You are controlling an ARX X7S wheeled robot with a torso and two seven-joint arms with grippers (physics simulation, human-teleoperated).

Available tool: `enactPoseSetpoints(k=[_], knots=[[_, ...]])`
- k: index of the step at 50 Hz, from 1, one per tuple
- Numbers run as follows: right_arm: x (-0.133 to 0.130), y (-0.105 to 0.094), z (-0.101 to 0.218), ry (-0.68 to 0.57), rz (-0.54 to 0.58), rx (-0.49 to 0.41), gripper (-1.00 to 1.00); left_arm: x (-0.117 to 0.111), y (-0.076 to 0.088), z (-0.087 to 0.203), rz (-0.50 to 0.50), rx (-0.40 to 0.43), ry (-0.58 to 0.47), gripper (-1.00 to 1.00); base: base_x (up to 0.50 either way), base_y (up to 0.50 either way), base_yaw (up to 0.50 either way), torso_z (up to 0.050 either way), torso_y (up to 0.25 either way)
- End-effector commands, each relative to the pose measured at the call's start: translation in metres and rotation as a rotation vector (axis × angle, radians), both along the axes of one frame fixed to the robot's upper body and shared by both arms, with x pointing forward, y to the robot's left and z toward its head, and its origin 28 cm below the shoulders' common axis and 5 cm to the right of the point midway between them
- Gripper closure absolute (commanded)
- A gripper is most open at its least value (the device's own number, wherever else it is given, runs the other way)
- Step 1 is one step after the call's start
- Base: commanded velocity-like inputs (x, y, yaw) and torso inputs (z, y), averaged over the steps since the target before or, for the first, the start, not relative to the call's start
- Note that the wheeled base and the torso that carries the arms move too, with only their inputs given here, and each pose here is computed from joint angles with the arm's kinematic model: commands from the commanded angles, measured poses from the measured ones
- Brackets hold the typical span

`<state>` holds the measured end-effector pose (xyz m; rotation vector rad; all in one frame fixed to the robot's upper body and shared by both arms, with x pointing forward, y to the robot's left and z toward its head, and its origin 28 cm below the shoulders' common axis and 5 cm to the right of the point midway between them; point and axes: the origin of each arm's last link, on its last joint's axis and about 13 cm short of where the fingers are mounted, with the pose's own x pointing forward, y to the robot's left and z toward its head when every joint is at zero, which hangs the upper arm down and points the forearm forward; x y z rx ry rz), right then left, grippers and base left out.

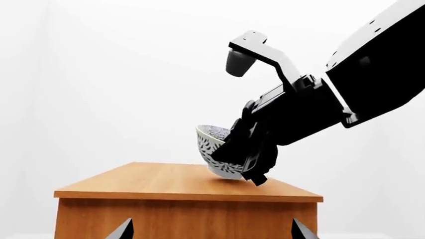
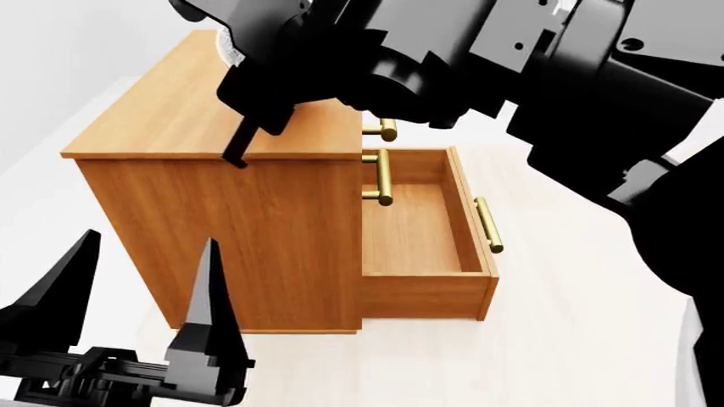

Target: Put the bowl on top of the cabinet.

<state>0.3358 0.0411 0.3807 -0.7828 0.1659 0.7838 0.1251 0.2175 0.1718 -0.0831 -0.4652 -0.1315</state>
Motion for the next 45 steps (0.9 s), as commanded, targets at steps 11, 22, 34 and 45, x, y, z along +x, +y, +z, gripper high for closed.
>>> enactPoseSetpoints(k=[11, 22, 34, 45], knots=[[0.001, -0.001, 0.008, -0.052, -0.010, -0.005, -1.00, -0.001, 0.000, 0.000, -0.001, 0.000, 0.000, -1.00, 0.00, 0.00, 0.00, 0.000, 0.000], [0.002, -0.002, 0.006, -0.056, -0.008, -0.013, -1.00, 0.000, -0.001, -0.001, -0.003, 0.003, 0.001, -1.00, 0.00, 0.00, 0.00, 0.000, 0.000], [-0.004, -0.001, 0.020, -0.083, -0.005, 0.004, -1.00, -0.001, -0.001, -0.002, -0.004, 0.003, 0.001, -1.00, 0.00, 0.00, 0.00, 0.000, 0.000], [-0.018, 0.000, 0.055, -0.150, -0.009, 0.076, -1.00, -0.001, -0.001, -0.001, -0.004, 0.006, 0.000, -1.00, 0.00, 0.00, 0.00, 0.000, 0.000]])
